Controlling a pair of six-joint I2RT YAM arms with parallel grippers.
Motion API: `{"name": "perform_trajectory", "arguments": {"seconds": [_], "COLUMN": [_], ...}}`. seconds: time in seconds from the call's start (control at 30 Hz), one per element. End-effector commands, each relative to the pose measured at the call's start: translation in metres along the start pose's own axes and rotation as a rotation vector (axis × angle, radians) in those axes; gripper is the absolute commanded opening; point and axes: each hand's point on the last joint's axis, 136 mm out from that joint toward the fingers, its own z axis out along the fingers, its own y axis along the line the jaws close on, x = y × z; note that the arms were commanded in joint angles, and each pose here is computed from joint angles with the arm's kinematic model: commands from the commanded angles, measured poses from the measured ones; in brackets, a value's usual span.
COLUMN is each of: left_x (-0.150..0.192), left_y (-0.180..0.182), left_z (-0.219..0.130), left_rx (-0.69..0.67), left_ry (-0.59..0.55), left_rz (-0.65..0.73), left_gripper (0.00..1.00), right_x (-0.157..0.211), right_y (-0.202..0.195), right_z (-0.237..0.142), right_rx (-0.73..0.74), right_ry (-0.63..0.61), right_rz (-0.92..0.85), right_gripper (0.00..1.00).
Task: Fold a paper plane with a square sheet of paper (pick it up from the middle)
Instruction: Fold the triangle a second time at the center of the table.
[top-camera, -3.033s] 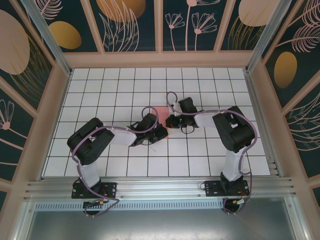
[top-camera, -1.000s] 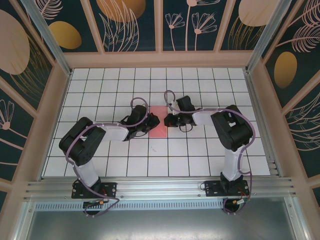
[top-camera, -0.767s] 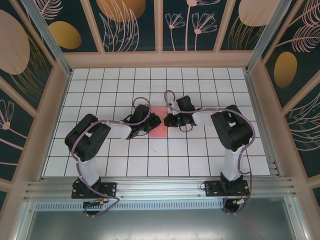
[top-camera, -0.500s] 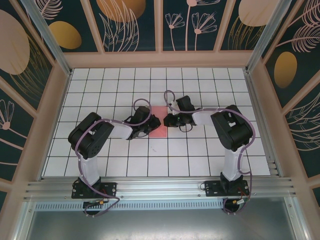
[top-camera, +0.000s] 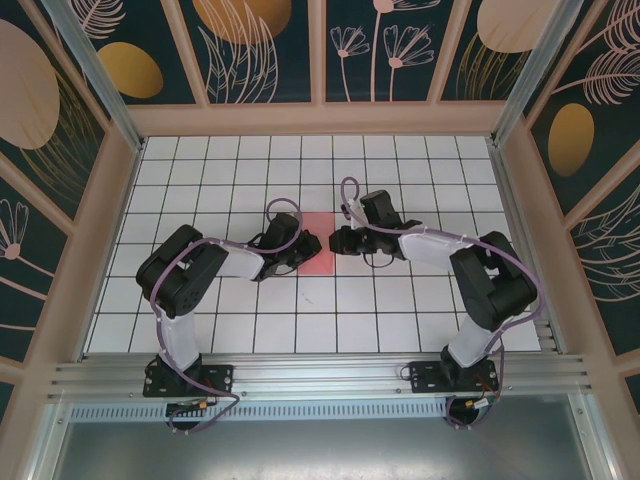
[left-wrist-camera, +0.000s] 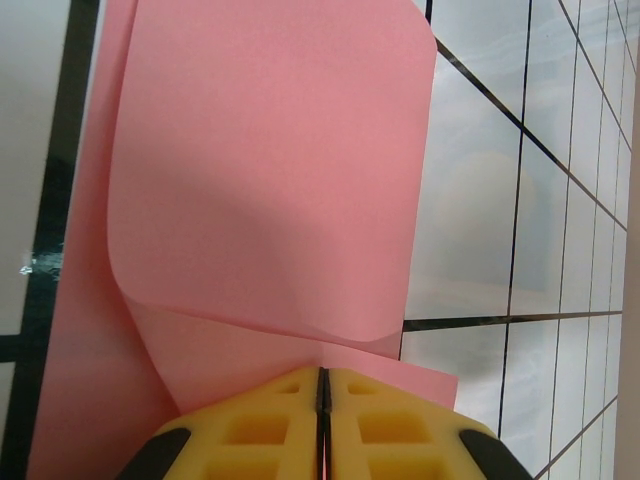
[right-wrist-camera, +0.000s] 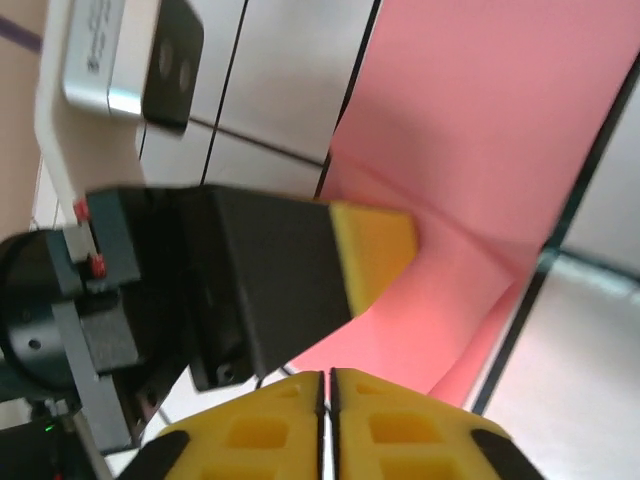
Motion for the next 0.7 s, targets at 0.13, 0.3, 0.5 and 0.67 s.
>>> {"name": "perform_trajectory", "arguments": {"seconds": [0.13,0.3,0.5,0.67], "left_x": [0.007,0.007,0.007,0.006], "left_y": [0.017,0.015,0.018,0.022], "left_z": [0.004,0.004,0.005,0.005], "left_rx": [-0.051,-0.048,-0.059,-0.079], "left_ry": [0.031,0.034,0.034,0.027], "left_rz": [-0.001,-0.001,0.004,0.010], "left_gripper": [0.13,0.13,0.13,0.13], "right_x": [0.030,0.036,0.042,0.059], "right_y": [0.013,0.002,-0.023,-0.043], "right_z": [0.024,0.037,0.044,0.041], "right_rx": [-0.105,-0.075,0.008,0.068], "right_ry": [0.110,0.159,0.178,0.222], "right_rz": [0.025,0.050,0.081,0.114], "right_gripper": [0.05,0.03,0.02,0.02]}}
